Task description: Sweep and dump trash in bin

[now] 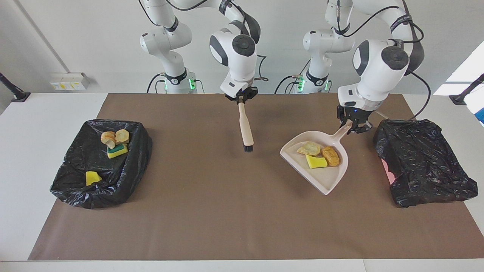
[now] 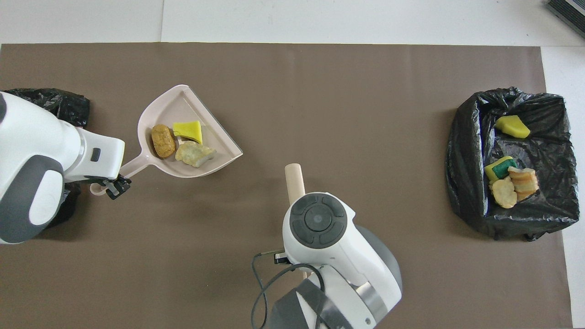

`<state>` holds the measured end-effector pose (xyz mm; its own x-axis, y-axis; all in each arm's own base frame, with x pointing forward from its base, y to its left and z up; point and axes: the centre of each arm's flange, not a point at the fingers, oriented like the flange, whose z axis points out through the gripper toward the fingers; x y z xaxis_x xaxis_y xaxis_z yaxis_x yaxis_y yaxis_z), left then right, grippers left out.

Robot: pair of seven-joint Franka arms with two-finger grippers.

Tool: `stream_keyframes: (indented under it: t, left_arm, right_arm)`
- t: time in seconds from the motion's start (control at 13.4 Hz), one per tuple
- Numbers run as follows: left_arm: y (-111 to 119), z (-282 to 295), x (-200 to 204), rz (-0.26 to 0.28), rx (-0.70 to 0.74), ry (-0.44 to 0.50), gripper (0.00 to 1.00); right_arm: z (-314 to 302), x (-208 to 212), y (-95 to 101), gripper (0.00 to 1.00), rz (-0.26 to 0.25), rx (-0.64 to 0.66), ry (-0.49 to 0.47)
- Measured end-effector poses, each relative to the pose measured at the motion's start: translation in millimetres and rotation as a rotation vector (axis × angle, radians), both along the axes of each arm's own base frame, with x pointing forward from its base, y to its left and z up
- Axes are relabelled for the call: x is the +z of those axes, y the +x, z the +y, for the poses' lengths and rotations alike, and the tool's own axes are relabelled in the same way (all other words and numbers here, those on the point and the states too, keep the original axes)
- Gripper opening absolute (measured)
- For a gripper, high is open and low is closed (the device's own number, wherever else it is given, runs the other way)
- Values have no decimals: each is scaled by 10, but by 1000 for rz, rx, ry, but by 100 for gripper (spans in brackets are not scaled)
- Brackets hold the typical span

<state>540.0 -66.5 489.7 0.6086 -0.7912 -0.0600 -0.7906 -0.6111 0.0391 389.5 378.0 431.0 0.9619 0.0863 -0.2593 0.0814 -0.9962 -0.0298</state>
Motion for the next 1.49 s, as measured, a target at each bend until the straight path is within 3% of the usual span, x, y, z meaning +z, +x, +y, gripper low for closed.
stream_keyframes:
  t: [0.3, 0.6, 0.9, 1.12, 1.27, 1.49]
  left_arm:
    - [38, 1059, 276, 14, 105, -33, 33]
    - [-122, 2214, 407, -21, 131, -64, 33]
    - [-282, 2899, 580, -54, 27, -38, 33]
    - [-349, 3573, 688, -58, -77, 21, 33]
    - [-353, 3976, 641, -50, -117, 42, 33]
    - [-260, 4216, 629, -75, -143, 126, 33]
  right_arm:
    - [349, 0, -499, 26, -19, -57, 12]
    - [681, -431, -866, 26, -41, -85, 14]
    - [840, -940, -941, 26, -38, -93, 17]
    - [826, -990, -921, 26, -35, -98, 12]
    - [831, -954, -916, 43, -24, -94, 2]
    - [908, -601, -804, 80, -8, -87, -2]
